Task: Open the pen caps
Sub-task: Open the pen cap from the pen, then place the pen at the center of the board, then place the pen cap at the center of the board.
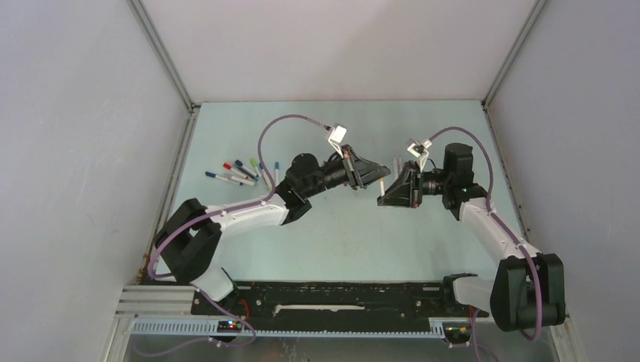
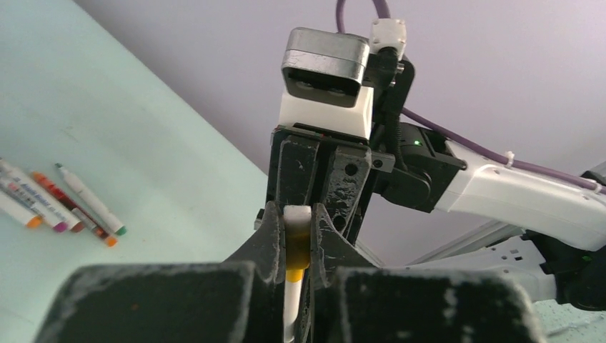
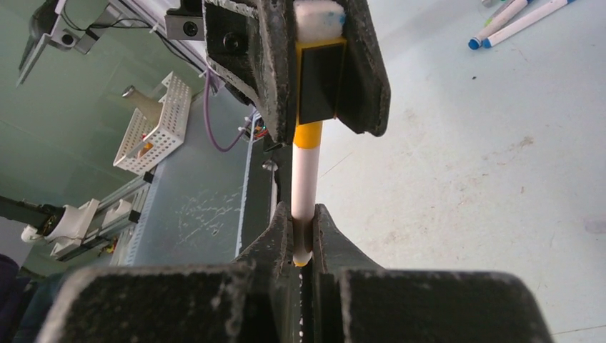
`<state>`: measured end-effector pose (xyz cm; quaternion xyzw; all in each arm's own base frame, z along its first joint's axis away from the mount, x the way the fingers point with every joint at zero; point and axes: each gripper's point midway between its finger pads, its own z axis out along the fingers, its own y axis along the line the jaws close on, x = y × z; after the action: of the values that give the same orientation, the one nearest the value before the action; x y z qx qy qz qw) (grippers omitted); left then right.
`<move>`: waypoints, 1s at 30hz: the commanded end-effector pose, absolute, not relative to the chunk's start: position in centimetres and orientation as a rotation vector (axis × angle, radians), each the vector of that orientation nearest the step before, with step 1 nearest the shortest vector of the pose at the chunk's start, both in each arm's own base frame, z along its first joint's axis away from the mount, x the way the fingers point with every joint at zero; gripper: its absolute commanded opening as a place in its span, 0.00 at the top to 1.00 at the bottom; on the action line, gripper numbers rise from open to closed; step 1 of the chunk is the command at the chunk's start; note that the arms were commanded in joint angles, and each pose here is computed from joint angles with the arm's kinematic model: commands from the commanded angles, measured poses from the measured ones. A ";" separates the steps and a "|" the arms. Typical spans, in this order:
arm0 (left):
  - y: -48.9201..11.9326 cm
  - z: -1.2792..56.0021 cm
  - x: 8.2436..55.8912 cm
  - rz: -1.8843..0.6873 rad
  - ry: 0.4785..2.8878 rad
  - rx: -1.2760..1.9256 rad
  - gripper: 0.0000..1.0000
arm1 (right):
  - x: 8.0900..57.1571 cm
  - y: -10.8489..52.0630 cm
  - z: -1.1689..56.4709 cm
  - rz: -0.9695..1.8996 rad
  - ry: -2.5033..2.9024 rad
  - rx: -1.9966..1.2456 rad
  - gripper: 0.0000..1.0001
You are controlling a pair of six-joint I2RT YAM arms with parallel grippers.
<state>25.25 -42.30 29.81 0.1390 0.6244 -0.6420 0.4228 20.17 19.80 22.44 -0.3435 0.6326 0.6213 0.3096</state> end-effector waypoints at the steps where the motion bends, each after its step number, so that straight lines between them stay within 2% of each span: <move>1: -35.1 42.2 32.3 -1.404 1.196 0.121 1.00 | 19.3 20.7 22.3 1.712 1.645 -0.972 1.00; 7: -28.2 45.9 36.9 -1.336 1.039 -0.121 1.00 | 19.4 21.5 21.0 1.754 1.695 -0.956 1.00; 12: -25.9 47.6 37.1 -1.245 0.999 -0.132 1.00 | 19.4 22.4 19.7 1.769 1.747 -0.953 1.00; 15: -25.5 47.4 36.6 -1.215 1.015 -0.096 1.00 | 20.5 22.3 19.4 1.662 1.778 -0.971 1.00; 21: -26.7 40.5 35.0 -1.208 1.251 0.005 1.00 | 23.6 19.0 16.5 1.133 1.909 -1.064 1.00; 27: -28.8 32.6 32.6 -1.255 1.558 0.094 0.99 | 27.9 13.5 16.1 0.884 2.025 -0.826 1.00; 30: -30.2 28.7 31.8 -1.191 1.717 0.138 0.98 | 30.4 10.4 15.1 0.762 2.118 -0.606 1.00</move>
<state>33.93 -28.36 34.07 0.0117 0.6362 -0.5264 0.5639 26.75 14.44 15.37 -0.3091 0.7890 0.3912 0.3591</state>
